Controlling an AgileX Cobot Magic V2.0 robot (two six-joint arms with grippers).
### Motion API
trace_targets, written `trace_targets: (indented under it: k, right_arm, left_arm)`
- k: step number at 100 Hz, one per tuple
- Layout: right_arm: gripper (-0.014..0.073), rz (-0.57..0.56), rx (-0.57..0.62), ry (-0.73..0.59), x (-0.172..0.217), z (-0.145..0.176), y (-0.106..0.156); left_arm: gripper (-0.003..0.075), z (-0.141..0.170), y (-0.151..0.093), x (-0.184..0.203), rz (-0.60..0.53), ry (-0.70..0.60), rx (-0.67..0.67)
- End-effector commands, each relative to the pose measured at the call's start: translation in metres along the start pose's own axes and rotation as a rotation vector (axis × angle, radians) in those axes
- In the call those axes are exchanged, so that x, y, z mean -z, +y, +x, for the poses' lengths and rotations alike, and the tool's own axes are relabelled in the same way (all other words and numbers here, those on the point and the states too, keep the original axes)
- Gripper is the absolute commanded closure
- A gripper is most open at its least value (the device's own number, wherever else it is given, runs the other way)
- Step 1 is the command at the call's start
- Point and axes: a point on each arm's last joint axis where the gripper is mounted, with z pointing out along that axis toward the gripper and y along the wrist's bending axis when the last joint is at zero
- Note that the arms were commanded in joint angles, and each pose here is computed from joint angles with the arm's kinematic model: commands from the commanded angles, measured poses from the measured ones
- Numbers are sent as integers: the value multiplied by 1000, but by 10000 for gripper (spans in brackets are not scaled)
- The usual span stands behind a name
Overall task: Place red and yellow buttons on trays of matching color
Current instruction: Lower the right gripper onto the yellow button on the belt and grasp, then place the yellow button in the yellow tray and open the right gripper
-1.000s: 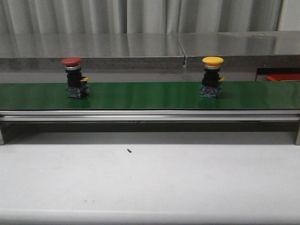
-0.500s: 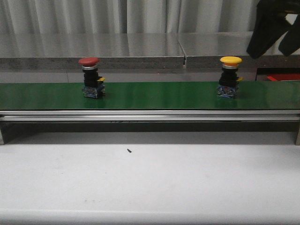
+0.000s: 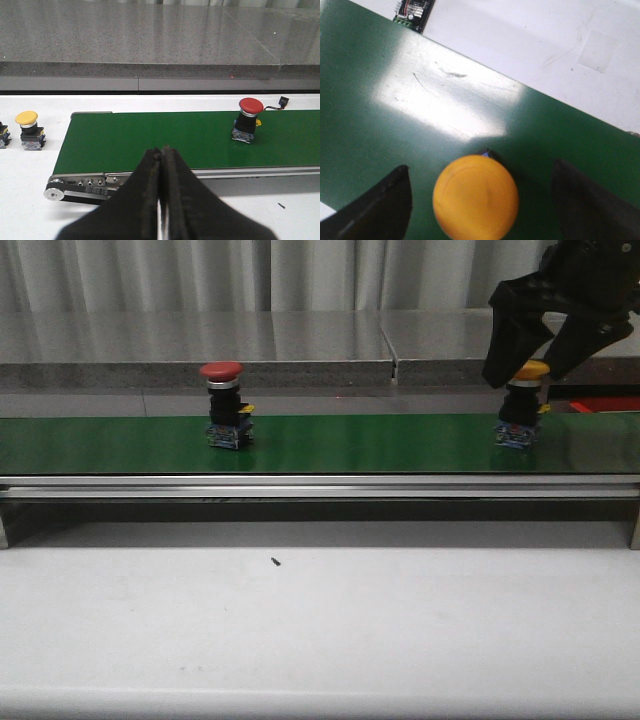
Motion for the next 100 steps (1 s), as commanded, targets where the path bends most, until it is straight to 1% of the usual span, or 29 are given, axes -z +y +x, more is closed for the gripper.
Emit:
trace_targets:
  k: [1,2,3,9,16,23,38,47,61,71,85,92,100]
  right_arm:
    - [94,36,25,-111,21,-17,0]
    - [114,35,24,-110,20,-17,0]
    - [114,35,24,-109,20,-17,0]
    - [221,33,17,-102,18,-16,-1]
    - [319,31,14,-94,17,-15,-2]
    - [368,26,11,-82,18,-14,-2]
    - [368,20,-36,-55,24,-11,-7]
    - [368,20,-43,-54,36,-11,-8]
    - [368,38,-41,-81,74,-10,-5]
    - [368,90,-69,-81,107,-3,-8]
    - [368,175,-143,-100,146,13,-18]
    - [368,206,-187,-111,160,27,-24]
    - [368,237,-245,-99,165,47,-33]
  left_arm:
    - [739,-14,0,3,-7,-91,13]
    - [739,-14,0,3,-7,-91,13]
    - [739,-14,0,3,-7,-91,13]
    - [739,-14,0,3,-7,-91,13]
    - [739,-14,0,3,-7,-91,13]
    - [739,-14,0,3,-7,-91,13]
    - [739,-14,0,3,-7,-91,13]
    - [739,-14,0,3,-7,-91,13]
    - [739,-14,0,3,-7,-91,13]
    - [739,-14,0,3,-7,-91,13]
    - [739,-14,0,3,-7,-91,13]
    - [739,-14,0,3,-7,-91,13]
    - [739,-14,0,3,-7,-91,13]
